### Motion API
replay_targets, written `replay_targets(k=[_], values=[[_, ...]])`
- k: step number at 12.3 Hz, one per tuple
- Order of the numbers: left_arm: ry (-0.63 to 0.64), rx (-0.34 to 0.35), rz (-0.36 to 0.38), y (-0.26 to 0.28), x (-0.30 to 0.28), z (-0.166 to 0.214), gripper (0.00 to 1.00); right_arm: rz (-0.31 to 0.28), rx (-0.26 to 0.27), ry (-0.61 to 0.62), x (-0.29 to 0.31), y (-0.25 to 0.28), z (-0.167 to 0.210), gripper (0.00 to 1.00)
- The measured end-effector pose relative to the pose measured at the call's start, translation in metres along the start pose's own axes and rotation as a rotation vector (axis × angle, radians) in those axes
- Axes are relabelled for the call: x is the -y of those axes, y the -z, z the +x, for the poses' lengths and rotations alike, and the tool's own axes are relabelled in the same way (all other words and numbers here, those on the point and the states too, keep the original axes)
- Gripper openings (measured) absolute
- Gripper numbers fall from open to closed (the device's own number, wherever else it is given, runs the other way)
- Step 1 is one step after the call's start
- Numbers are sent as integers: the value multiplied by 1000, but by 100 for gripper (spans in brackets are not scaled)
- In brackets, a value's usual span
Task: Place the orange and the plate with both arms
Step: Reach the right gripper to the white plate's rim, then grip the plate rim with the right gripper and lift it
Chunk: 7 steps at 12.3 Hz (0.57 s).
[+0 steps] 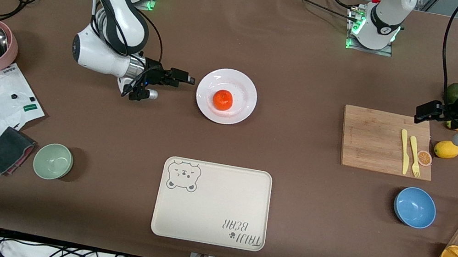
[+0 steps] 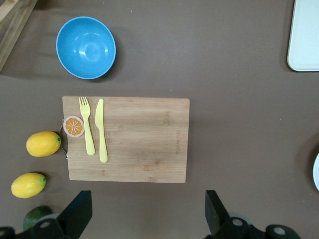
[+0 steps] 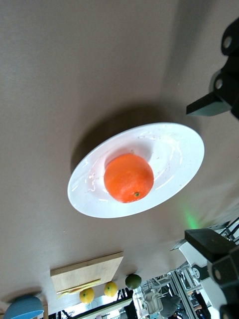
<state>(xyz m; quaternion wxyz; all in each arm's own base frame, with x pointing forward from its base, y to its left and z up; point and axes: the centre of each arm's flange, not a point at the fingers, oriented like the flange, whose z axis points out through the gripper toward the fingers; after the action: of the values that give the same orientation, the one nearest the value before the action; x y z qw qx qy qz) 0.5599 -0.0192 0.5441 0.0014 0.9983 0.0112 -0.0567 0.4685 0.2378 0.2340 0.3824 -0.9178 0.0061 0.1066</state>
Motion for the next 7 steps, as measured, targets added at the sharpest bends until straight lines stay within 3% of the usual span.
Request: replay_targets(k=[7], values=[[-8,2,1,0,-4,0,100,37,-32,19,-42,-36,-5,100]])
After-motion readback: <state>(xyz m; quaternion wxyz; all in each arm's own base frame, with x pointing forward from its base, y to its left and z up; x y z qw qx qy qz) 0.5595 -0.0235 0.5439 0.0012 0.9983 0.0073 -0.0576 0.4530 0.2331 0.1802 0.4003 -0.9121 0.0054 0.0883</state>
